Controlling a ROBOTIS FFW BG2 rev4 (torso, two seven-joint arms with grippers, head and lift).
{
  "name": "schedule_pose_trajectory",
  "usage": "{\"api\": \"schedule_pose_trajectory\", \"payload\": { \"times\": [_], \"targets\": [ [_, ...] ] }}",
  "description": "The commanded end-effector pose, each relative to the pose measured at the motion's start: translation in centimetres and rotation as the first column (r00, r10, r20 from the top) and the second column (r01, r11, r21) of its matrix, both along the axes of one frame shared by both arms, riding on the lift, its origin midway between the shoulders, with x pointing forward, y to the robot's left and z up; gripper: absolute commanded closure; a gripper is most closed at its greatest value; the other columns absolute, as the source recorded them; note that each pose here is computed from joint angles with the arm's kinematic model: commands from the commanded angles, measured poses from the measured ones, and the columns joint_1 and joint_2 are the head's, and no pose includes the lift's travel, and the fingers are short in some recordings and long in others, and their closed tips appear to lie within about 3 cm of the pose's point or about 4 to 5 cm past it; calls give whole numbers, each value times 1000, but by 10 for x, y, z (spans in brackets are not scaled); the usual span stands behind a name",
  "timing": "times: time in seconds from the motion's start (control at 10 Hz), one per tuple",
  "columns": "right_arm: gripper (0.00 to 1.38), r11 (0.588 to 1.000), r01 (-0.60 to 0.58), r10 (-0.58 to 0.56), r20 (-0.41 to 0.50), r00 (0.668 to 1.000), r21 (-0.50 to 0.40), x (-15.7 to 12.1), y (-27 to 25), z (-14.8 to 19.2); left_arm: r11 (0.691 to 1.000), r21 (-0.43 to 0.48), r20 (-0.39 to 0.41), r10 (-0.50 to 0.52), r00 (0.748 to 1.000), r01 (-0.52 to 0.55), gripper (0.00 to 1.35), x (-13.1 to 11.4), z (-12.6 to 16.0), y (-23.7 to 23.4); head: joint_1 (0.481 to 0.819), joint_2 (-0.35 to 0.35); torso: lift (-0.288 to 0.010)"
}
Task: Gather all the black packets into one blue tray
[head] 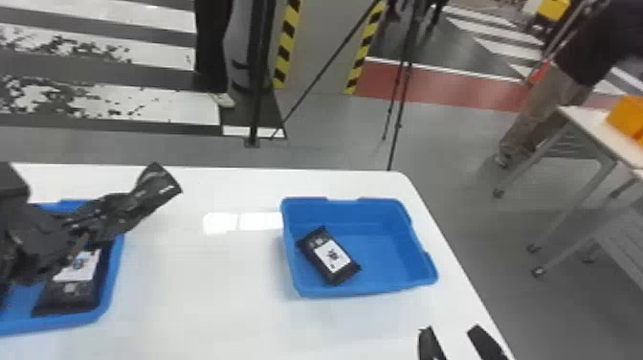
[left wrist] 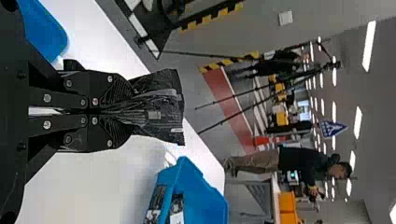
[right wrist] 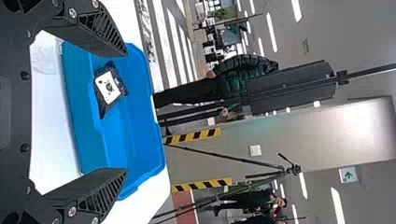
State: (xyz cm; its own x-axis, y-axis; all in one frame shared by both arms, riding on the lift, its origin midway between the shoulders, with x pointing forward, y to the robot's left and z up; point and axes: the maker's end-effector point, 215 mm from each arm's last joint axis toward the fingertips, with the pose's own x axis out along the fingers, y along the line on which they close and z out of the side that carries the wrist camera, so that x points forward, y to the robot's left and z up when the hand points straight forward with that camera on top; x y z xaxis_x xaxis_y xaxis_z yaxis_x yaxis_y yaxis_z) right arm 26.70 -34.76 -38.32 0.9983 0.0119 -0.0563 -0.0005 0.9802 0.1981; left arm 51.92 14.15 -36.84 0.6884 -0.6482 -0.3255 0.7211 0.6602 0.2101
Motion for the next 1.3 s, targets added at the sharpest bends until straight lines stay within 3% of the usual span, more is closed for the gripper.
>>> {"api": "schedule_pose_trajectory", "payload": {
  "times": [0.0, 0.3, 0.4, 0.5, 0.7, 0.8, 0.9, 1.2],
  "targets": [
    [145, 1000, -4, 4, -4, 1000, 2, 0, 2, -1, 993, 31, 6, 116, 993, -116, 1211, -20, 4, 66, 695, -297, -110],
    [145, 1000, -7, 7, -12, 1000, 10, 0, 3, -4, 961, 114, -7, 254, 967, -252, 1211, -53, -15, 158, 695, -154, -110],
    [145, 1000, -10, 10, -18, 1000, 13, 0, 4, -6, 948, 151, 11, 280, 960, -279, 1210, -56, -14, 180, 695, -99, -110],
    [145, 1000, -14, 14, -24, 1000, 20, 1, 7, -8, 945, 175, 42, 275, 961, -278, 1125, -54, -8, 185, 695, -60, -110],
    [144, 999, -33, 33, -18, 999, 8, 6, 12, -6, 918, 246, 54, 308, 950, -312, 85, -54, -11, 210, 695, -18, -110],
    [140, 998, -52, 51, -10, 999, -19, 10, 17, 1, 920, 239, 70, 302, 951, -310, 53, -63, -10, 213, 695, 7, -110],
    [140, 995, -81, 81, -5, 997, -52, 15, 25, 10, 922, 209, 70, 320, 945, -327, 180, -77, -14, 220, 695, 19, -110],
    [147, 982, -145, 145, -8, 989, -119, 32, 43, 26, 941, 26, 87, 335, 938, -338, 245, -119, -11, 208, 695, 74, -110]
  ]
}}
